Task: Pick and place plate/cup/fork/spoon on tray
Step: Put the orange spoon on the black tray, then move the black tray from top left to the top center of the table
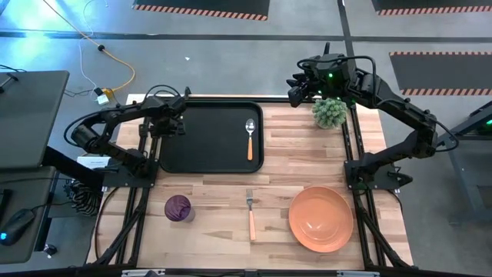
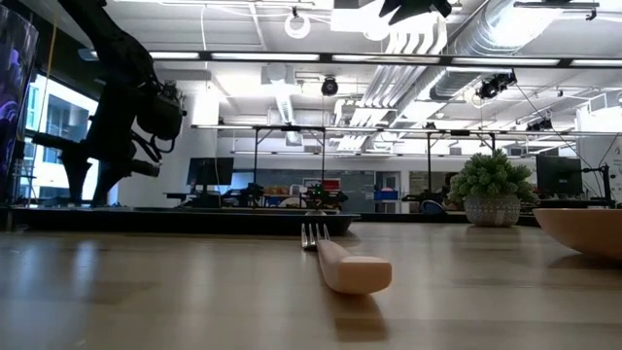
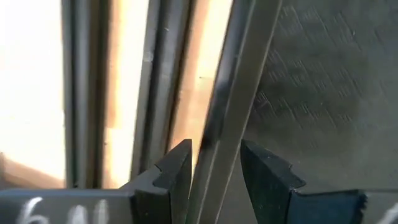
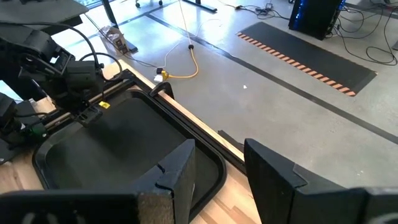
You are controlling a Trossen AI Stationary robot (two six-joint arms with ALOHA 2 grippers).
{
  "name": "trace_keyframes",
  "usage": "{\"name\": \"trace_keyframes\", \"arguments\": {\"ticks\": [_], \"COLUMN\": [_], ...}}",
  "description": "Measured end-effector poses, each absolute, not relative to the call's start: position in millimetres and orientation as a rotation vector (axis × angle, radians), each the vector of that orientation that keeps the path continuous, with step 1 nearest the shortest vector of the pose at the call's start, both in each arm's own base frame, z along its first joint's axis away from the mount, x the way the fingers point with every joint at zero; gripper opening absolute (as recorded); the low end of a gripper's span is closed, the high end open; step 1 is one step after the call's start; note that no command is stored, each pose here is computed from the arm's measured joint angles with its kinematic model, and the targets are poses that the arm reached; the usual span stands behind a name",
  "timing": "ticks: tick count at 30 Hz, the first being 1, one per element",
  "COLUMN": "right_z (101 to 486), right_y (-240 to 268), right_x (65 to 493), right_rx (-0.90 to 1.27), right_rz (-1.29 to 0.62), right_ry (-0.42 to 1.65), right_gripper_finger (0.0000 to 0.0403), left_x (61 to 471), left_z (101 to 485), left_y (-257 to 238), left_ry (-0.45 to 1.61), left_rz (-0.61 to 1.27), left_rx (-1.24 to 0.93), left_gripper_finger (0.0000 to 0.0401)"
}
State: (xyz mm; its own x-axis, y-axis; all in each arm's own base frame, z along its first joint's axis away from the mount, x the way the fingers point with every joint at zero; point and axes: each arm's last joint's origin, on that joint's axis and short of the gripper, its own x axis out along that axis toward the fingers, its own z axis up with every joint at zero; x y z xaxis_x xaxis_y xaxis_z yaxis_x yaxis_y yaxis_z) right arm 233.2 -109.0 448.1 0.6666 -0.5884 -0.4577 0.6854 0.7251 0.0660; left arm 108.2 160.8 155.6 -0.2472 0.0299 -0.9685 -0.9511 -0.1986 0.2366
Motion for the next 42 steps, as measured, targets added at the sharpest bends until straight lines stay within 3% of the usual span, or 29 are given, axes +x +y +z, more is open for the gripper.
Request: {"name": "trace_keyframes", "arguments": {"ticks": [42], "right_z": [448.0], "right_y": [-109.0], "right_x": [233.3], "right_rx": [0.225], "right_rz": [-0.723], "right_ry": [0.435], "right_gripper_finger": [0.0129], "left_x": [111.9], "left_z": [136.9], "left_y": [153.1], "left_ry": [1.203], "left_rz": [1.477], "left_rx": [-1.177], "left_gripper_finger": [0.0106]}}
